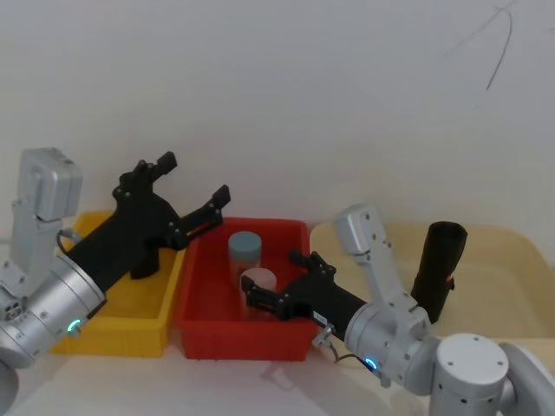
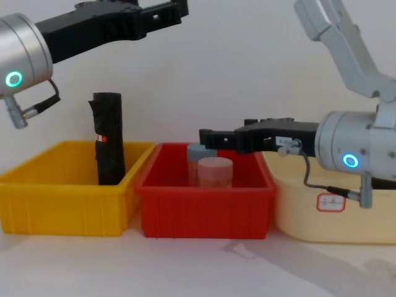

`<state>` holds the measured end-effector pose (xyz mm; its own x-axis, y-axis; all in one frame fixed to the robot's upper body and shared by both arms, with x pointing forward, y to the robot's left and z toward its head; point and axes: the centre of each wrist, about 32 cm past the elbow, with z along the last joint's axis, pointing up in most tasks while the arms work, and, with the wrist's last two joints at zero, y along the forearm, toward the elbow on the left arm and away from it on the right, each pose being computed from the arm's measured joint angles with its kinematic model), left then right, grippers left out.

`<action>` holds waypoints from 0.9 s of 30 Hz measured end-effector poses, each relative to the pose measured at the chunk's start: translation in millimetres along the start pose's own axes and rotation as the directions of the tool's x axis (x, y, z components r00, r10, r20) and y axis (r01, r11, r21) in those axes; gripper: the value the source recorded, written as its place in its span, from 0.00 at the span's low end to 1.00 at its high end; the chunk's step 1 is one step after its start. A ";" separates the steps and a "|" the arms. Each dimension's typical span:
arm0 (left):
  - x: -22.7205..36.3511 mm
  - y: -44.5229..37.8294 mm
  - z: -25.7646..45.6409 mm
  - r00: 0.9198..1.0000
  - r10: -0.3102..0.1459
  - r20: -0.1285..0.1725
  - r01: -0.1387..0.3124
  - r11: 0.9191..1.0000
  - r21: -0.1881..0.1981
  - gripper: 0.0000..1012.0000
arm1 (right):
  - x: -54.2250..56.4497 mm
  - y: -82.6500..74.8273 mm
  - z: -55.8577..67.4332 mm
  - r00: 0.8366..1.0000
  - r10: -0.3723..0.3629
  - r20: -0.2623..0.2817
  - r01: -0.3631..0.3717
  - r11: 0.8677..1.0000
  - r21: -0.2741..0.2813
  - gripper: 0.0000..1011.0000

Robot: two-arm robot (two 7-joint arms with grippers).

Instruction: Pick up the garbage bag with the one hand and transfer it to the other hand.

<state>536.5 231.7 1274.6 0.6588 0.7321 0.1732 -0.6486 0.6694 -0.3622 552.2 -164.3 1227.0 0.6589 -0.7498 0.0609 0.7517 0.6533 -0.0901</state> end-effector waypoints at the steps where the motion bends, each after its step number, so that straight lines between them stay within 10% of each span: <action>1: 0.3 0.8 0.2 1.000 0.003 0.001 -0.003 1.000 0.001 0.99 | 0.2 2.1 -0.2 1.000 0.004 0.004 -0.004 1.000 -0.005 0.99; 27: 3.9 11.0 2.5 0.999 0.044 0.020 -0.044 0.999 0.011 0.99 | 18.4 32.9 -4.0 0.997 0.025 0.078 -0.017 0.995 -0.103 0.99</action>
<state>531.0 242.2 1273.6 0.6217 0.7634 0.1752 -0.6815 0.6375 -0.3593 589.0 -157.0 1221.2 0.6779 -0.7225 0.1357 0.7334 0.6518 -0.1930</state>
